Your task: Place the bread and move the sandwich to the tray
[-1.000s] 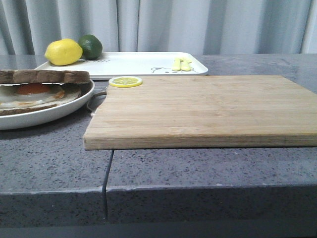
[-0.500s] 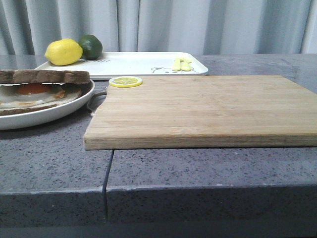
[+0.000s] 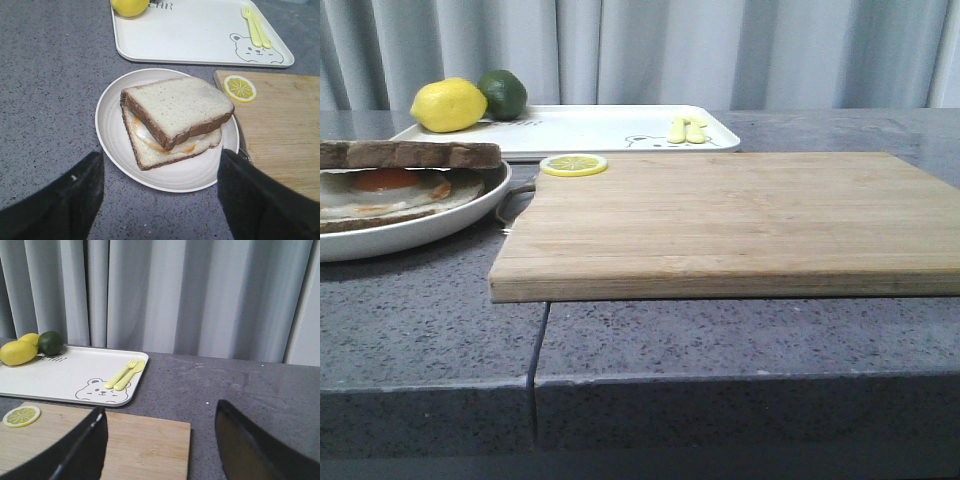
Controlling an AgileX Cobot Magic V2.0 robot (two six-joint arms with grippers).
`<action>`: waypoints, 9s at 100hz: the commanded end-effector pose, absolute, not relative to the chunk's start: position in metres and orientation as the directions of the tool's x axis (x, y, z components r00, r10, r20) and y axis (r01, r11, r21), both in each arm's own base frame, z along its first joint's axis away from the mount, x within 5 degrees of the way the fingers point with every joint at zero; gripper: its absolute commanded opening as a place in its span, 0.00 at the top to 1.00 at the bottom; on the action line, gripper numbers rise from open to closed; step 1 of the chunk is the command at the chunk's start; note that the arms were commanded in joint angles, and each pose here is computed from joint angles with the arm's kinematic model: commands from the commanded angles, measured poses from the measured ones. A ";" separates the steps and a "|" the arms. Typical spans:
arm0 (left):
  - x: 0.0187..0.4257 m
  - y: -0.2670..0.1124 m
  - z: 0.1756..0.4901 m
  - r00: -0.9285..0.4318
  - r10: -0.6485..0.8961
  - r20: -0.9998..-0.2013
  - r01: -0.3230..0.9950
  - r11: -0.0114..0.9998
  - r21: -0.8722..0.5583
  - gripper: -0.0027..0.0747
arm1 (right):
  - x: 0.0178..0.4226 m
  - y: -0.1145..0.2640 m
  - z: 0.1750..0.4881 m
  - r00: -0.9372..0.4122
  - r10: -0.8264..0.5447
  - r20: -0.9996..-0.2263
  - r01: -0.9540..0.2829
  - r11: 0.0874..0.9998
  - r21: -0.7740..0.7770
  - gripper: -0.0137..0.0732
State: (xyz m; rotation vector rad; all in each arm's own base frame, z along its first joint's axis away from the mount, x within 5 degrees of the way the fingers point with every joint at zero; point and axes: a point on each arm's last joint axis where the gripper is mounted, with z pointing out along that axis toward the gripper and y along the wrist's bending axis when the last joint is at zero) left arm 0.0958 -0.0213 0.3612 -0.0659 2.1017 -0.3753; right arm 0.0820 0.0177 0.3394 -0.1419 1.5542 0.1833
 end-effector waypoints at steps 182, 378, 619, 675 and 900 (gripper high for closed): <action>0.265 0.006 0.255 -0.719 -0.518 -0.463 -0.309 0.835 -0.454 0.38 | 0.081 0.015 0.355 0.111 0.039 -0.993 -0.177 0.984 0.019 0.30; 0.253 -0.008 0.310 -0.694 -0.573 -0.436 -0.233 0.752 -0.616 0.99 | 0.081 0.015 0.355 0.111 0.039 -0.993 -0.177 0.984 0.019 0.30; 0.506 -0.072 0.316 -0.828 -0.396 -0.397 0.036 0.669 -0.742 0.99 | 0.081 0.015 0.355 0.111 0.039 -0.993 -0.177 0.984 0.019 0.30; 0.516 -0.073 0.291 -0.837 -0.407 -0.367 0.003 0.667 -0.745 0.99 | 0.081 0.015 0.355 0.110 0.038 -0.993 -0.177 0.984 0.018 0.30; 0.381 -0.048 0.527 -0.479 -0.144 -0.866 0.274 0.913 -0.303 0.59 | 0.081 0.014 0.357 0.139 0.044 -0.989 -0.170 0.985 0.019 0.30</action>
